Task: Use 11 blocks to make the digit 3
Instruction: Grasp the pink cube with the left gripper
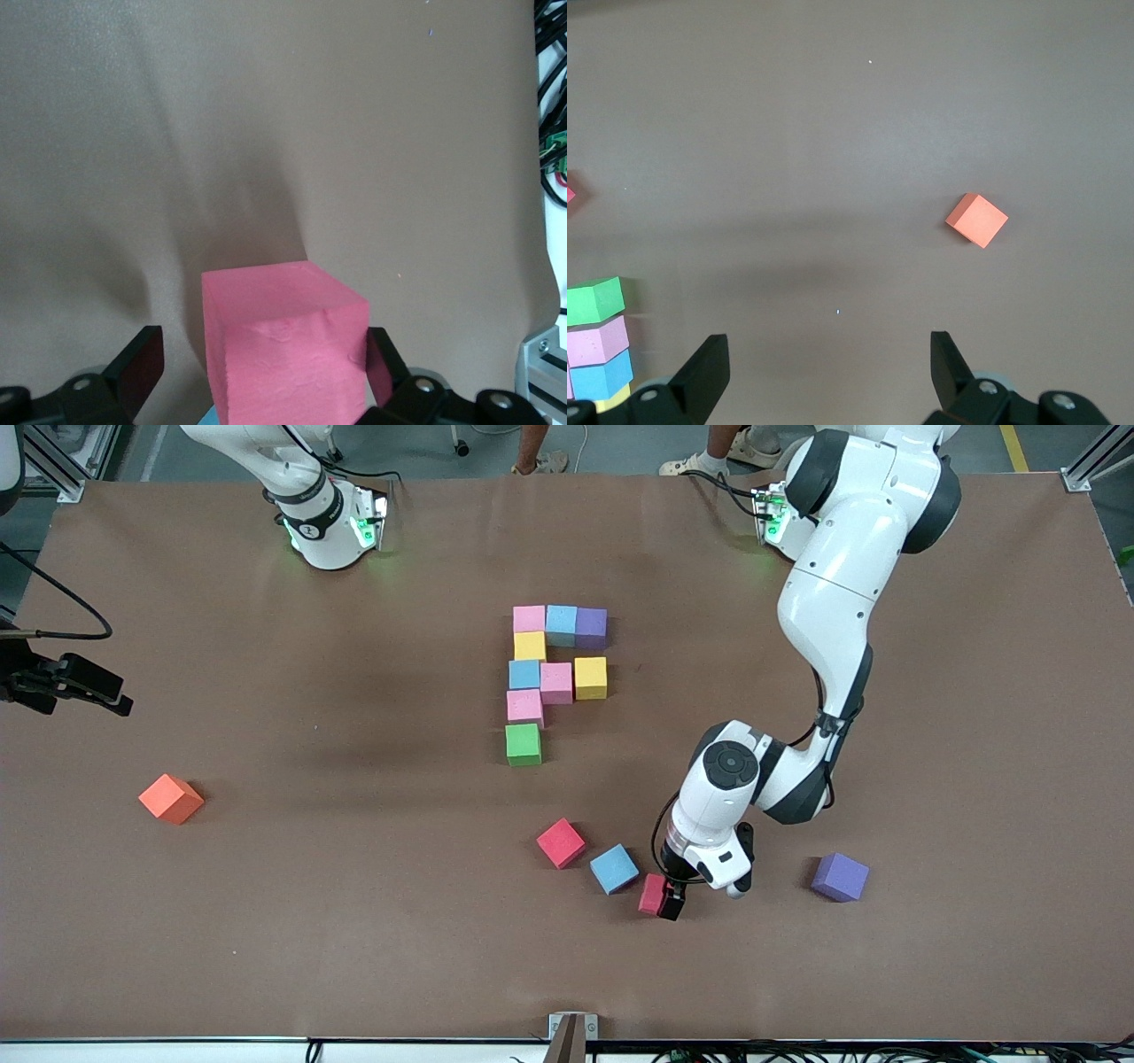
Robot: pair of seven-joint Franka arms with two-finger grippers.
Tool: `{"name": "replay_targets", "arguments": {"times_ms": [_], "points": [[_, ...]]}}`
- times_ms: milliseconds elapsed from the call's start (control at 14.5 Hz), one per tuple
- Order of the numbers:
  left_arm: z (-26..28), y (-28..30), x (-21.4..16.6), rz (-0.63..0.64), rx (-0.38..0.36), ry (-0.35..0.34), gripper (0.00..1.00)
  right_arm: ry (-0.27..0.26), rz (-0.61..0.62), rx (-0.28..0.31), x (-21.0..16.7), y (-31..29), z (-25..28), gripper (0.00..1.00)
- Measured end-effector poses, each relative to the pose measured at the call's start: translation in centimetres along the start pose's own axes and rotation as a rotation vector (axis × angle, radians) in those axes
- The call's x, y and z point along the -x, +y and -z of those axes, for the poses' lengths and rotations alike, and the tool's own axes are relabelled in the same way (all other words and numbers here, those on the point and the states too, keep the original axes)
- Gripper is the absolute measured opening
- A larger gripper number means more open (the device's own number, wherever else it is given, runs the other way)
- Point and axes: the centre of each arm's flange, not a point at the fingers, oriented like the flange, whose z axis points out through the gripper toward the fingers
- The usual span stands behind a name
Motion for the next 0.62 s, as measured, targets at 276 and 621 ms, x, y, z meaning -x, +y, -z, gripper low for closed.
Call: {"name": "replay_targets", "arguments": {"times_ms": [276,621], "points": [[-0.87,-0.19,-0.11,-0.009,0.000,0.018,0.99,0.000,0.000,0.000,0.00,0.00,0.00,1.00],[-0.63,0.15,0.16,-0.012,-0.004,0.023,0.31,0.000,0.000,0.000,0.00,0.00,0.00,1.00]]}}
